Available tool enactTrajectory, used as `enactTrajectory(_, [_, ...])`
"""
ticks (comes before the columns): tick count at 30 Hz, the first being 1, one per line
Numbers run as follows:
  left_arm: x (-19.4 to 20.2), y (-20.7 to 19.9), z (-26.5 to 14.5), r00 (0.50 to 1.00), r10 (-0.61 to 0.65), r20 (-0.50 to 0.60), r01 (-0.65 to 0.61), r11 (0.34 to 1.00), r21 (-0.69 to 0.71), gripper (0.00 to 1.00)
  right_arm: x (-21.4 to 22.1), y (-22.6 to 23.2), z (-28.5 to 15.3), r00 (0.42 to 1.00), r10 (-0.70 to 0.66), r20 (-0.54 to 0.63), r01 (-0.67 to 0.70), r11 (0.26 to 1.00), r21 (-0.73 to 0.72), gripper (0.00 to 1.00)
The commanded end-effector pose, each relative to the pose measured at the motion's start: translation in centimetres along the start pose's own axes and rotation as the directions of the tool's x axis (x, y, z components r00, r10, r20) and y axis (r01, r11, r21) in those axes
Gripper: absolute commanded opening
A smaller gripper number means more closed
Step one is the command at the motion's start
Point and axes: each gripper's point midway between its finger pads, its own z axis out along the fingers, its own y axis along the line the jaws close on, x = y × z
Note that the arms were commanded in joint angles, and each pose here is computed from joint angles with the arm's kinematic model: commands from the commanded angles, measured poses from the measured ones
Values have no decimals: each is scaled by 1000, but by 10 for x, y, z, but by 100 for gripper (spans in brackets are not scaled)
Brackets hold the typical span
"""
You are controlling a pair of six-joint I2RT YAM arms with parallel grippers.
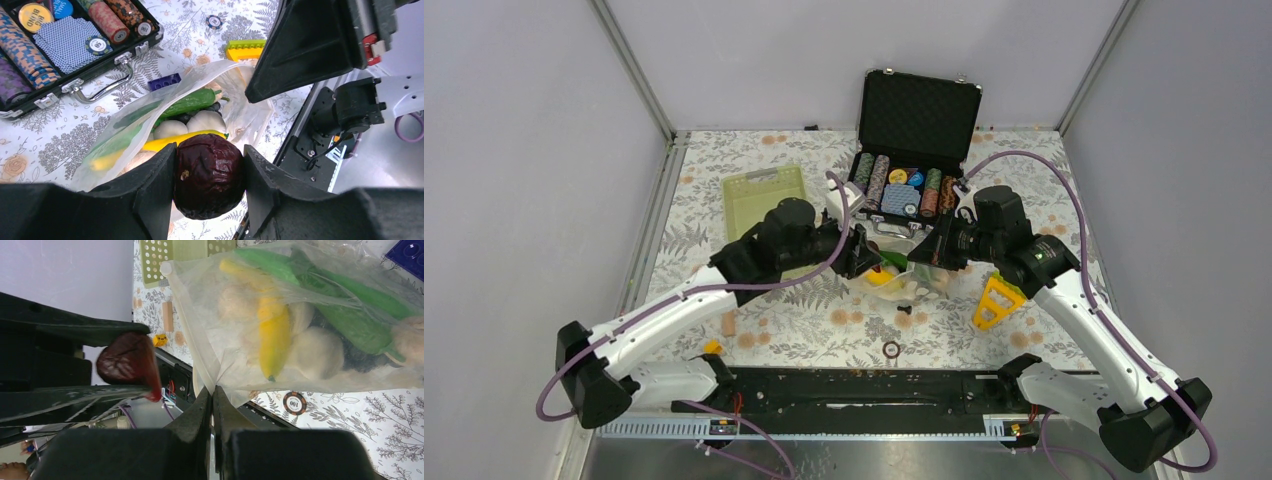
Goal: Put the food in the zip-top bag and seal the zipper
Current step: Place the fake vegetable in the zipper food storage bag.
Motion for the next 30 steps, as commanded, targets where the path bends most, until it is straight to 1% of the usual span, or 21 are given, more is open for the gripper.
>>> enactTrajectory(1, [-15,-3,17,996,65,54,-66,998,11,26,-10,19,-9,999,-8,42,11,997,-80,0])
enactTrajectory(4, [-6,-6,28,998,52,17,-53,998,38,26,-10,21,-9,999,-7,40,10,997,-83,0])
enactTrajectory(8, [-3,8,42,1000,-7,7,8,999,-41,29,-9,24,-10,999,-6,34,9,995,-95,0])
enactTrajectory(9, [-3,8,45,1000,-25,8,25,999,-47,32,-10,24,-10,999,-7,34,10,995,-97,0])
enactTrajectory(11, [-3,11,52,998,-55,13,56,996,-74,43,-9,25,-11,1000,-6,31,9,995,-99,0])
enactTrajectory(13, [-2,17,59,997,-73,20,75,991,-112,64,-9,26,-11,1000,-4,29,7,995,-103,0])
enactTrajectory(16, [2,15,61,997,-77,-10,76,992,-102,89,-9,28,-12,1000,-5,28,8,994,-110,0])
enactTrajectory(17, [2,12,60,997,-74,-16,73,994,-85,96,-9,28,-12,1000,-5,26,8,994,-110,0])
enactTrajectory(18, [3,10,58,997,-73,-17,72,995,-71,98,-8,28,-12,1000,-6,25,9,994,-110,0])
enactTrajectory(22, [-3,2,41,998,-64,14,65,997,-47,99,-9,28,-12,1000,-14,27,17,994,-110,0])
enactTrajectory(25, [-14,-9,20,997,-49,59,49,999,-5,99,-10,30,-14,999,-28,30,31,993,-118,0])
enactTrajectory(30, [-37,-18,-26,982,-30,189,31,1000,-1,99,-12,36,-21,997,-67,25,70,990,-122,0])
